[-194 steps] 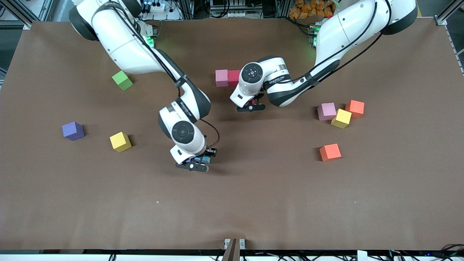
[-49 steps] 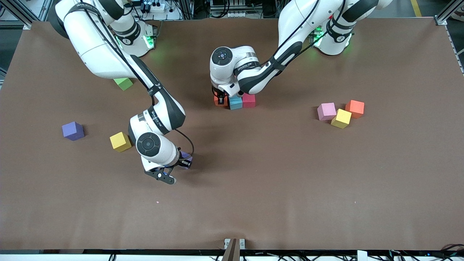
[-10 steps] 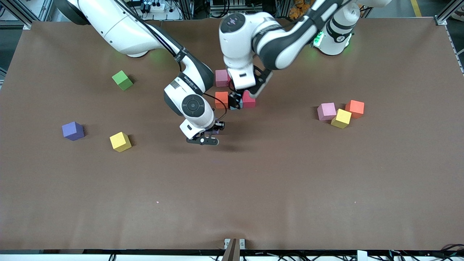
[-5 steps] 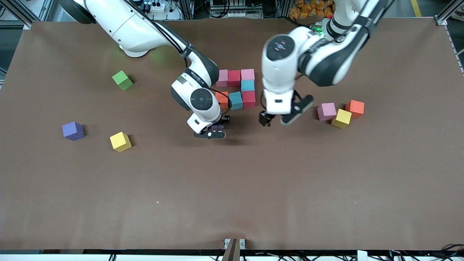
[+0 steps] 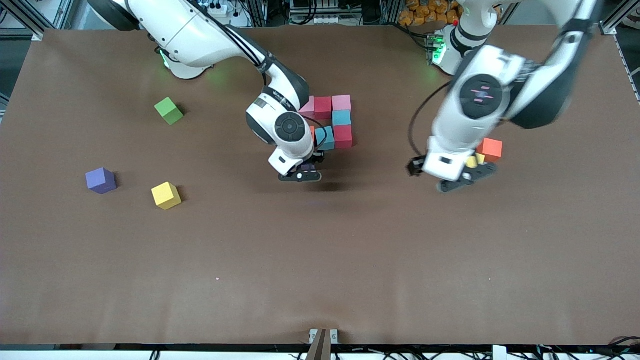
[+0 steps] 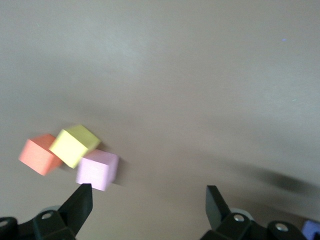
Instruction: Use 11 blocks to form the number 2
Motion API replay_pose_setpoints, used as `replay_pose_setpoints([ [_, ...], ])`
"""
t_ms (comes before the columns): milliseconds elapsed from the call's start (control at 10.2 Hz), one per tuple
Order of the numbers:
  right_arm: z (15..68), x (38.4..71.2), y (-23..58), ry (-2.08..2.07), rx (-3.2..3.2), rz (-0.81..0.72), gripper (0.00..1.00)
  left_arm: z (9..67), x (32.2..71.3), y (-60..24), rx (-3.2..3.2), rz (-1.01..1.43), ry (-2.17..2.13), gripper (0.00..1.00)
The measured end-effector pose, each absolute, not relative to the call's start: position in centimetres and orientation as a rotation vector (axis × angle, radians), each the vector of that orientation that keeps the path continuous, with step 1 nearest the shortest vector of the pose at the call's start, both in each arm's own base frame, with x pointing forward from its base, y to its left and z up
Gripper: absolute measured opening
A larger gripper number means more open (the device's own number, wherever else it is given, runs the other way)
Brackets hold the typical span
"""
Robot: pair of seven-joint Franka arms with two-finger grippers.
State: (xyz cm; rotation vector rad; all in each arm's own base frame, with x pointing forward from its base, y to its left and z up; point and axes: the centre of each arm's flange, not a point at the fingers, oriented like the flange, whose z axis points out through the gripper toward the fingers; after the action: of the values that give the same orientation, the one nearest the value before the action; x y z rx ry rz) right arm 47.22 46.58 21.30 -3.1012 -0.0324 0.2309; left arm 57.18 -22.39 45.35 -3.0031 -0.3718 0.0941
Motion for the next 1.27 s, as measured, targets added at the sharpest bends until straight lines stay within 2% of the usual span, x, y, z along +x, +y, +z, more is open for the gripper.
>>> replay_pose_setpoints([
  [293, 20.3, 46.3, 46.3, -0.064, -3.103, 0.205, 0.55, 45.0, 58.8, -14.7, -3.024, 0.191, -0.027, 1.0],
  [683, 20.3, 46.1, 46.2, -0.068, -3.107, 0.206, 0.55, 38.6, 57.0, -8.4, -2.994, 0.458, 0.428, 1.0],
  [976, 20.3, 46.0, 46.2, -0.069, -3.107, 0.206, 0.55, 35.8, 54.6, -9.4, -2.946, 0.583, 0.805, 1.0],
  [1268, 20.3, 46.0, 46.2, -0.07, -3.108, 0.206, 0.56, 34.1, 52.4, -12.4, -2.879, 0.577, 1.062, 1.0],
])
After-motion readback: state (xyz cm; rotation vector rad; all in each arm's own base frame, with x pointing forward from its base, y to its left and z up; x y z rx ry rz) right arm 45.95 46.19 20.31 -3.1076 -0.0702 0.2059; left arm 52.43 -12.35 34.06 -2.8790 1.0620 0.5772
